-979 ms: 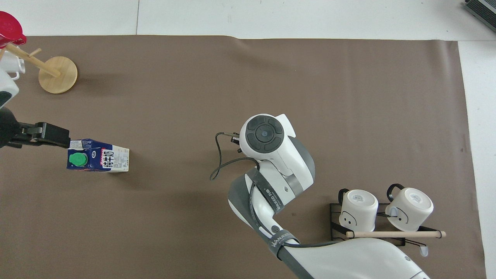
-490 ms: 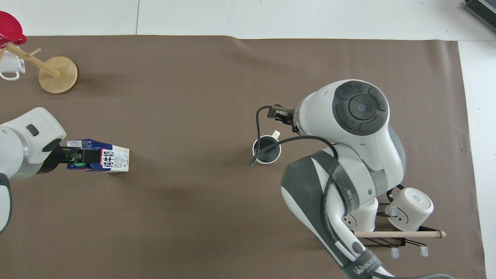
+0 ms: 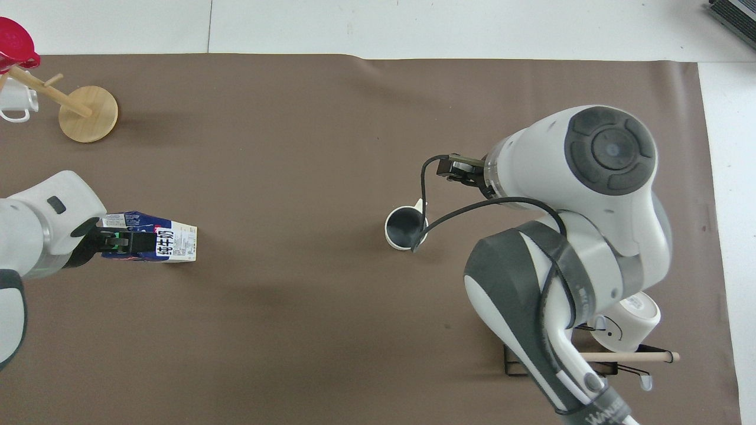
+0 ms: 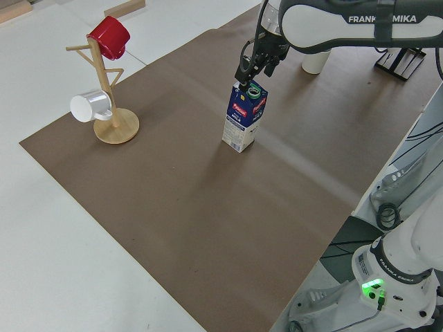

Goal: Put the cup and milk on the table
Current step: 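Set the mug down with the right gripper while the left gripper grasps the carton, then lift the milk carton with the left gripper while the right gripper withdraws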

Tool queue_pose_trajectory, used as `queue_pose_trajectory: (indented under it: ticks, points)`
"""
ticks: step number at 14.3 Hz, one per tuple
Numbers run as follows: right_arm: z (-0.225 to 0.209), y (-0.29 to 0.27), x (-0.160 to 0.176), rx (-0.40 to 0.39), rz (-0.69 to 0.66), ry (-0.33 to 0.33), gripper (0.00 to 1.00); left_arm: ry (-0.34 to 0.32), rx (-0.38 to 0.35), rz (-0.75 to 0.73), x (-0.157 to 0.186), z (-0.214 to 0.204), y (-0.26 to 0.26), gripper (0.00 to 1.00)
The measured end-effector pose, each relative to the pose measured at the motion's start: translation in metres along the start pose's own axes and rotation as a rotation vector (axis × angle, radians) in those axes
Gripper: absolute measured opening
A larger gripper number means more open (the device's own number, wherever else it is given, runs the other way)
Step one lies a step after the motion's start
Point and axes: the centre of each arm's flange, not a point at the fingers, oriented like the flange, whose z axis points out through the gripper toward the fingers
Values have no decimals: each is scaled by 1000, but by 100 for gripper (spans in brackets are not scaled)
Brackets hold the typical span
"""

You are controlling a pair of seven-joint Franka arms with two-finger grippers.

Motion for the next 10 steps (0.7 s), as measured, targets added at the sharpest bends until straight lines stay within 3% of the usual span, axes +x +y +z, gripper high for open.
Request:
queue_pose_trajectory:
  ticks: [6, 10]
  points:
    - [-36, 102, 10, -35, -37, -53, 100, 22, 3, 2, -4, 13, -5, 100]
    - [-60, 128, 5, -23, 3, -105, 100, 30, 4, -3, -9, 27, -7, 100]
